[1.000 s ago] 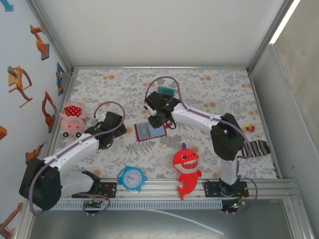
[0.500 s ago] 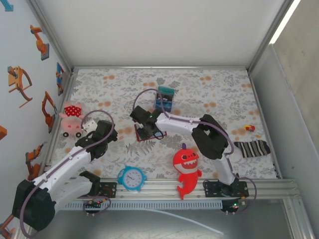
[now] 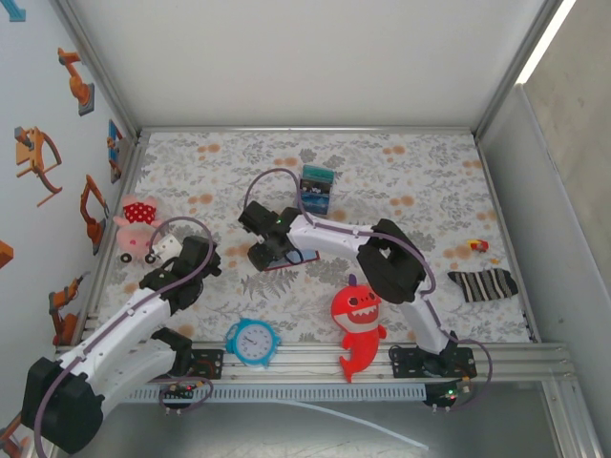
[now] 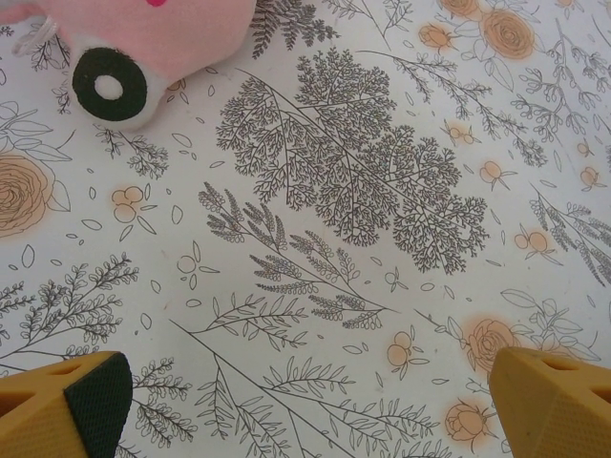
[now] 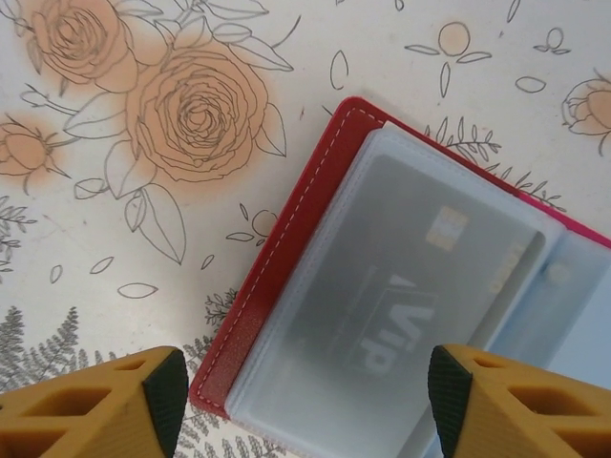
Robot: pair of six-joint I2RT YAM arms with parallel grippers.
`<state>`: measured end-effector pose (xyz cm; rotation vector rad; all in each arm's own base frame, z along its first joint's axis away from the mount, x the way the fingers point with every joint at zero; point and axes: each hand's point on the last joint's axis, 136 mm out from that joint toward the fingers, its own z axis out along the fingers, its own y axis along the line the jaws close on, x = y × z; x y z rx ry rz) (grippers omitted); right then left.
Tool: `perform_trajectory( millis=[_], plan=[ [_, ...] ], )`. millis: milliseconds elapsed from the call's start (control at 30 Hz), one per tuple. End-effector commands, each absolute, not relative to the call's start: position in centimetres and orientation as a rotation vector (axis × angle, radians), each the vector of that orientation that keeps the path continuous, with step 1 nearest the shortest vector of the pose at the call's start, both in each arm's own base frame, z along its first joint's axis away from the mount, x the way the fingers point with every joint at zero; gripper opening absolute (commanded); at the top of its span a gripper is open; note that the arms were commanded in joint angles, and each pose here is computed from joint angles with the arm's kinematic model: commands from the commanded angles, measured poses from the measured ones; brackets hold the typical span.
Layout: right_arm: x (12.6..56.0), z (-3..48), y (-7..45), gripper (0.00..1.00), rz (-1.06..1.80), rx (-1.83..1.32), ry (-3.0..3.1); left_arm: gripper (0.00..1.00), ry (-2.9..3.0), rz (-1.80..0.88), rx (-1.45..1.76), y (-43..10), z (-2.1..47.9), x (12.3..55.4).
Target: Take the credit cards out of the card holder
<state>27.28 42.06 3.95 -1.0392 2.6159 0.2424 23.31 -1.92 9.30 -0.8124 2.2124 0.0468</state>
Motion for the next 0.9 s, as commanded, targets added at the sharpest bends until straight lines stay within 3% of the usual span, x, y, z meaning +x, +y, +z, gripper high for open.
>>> perform_trajectory(
  millis=[0,867],
  plan=[
    [27.0,3.2,41.7,0.65,0.212,-1.052,2.646,0.97,2.204,0.090,-0.839,-1.0,9.0,22.7],
    [26.8,0.7,40.1,0.49,0.112,-1.036,2.682,0.97,2.207,0.079,-0.822,-1.1,9.3,22.9]
  ],
)
